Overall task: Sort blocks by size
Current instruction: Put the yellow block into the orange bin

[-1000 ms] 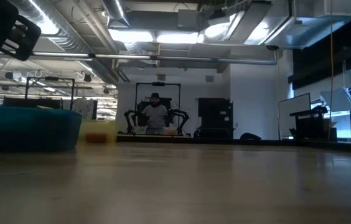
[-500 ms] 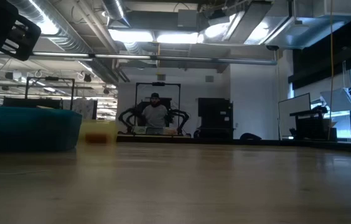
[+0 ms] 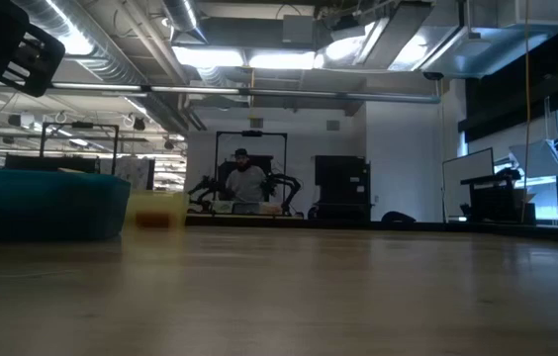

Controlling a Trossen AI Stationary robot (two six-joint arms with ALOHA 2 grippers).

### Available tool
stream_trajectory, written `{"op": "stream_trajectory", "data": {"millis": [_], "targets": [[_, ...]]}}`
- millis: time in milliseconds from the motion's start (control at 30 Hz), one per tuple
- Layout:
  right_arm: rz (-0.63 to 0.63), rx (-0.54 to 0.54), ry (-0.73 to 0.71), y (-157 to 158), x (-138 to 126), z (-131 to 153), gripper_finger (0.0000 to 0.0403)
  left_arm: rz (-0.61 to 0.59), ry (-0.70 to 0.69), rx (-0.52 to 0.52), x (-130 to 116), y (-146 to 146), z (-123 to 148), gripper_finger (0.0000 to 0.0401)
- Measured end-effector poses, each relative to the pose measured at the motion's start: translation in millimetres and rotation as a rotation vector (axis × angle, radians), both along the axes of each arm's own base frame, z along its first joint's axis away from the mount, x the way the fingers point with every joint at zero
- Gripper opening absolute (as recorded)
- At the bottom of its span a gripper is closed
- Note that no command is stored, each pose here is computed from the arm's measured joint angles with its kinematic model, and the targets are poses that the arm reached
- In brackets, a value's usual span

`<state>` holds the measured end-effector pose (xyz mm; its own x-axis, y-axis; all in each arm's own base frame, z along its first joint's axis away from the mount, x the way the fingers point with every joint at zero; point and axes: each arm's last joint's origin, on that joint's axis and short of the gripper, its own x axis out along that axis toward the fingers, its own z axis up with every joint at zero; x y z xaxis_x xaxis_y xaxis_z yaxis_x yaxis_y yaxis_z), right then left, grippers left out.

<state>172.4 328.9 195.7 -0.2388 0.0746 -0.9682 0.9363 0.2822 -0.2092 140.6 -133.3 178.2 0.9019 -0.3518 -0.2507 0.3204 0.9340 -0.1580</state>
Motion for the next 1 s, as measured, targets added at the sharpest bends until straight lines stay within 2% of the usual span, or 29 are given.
{"op": "stream_trajectory", "data": {"millis": [333, 500, 700, 833, 1000], "targets": [[0.0, -0.07, 0.035, 1.0, -10.0, -29.5, 0.0254, -0.001, -0.001, 0.003, 0.0, 0.0, 0.0, 0.0168], [-0.003, -0.045, 0.031, -6.0, -12.9, -52.5, 0.0254, -0.001, -0.001, 0.002, 0.0, 0.0, 0.0, 0.0168], [-0.01, -0.006, 0.02, -5.9, -13.2, -59.9, 0.0252, -0.001, -0.003, 0.004, 0.0, 0.0, 0.2, 0.0168], [0.001, 0.016, 0.004, -4.8, -12.5, -57.6, 0.0226, 0.004, -0.005, 0.009, 0.1, 0.1, 0.2, 0.0168], [0.005, 0.03, -0.009, -3.2, -11.5, -58.0, 0.0163, 0.004, -0.005, 0.009, 0.1, 0.1, 0.2, 0.0168]]}}
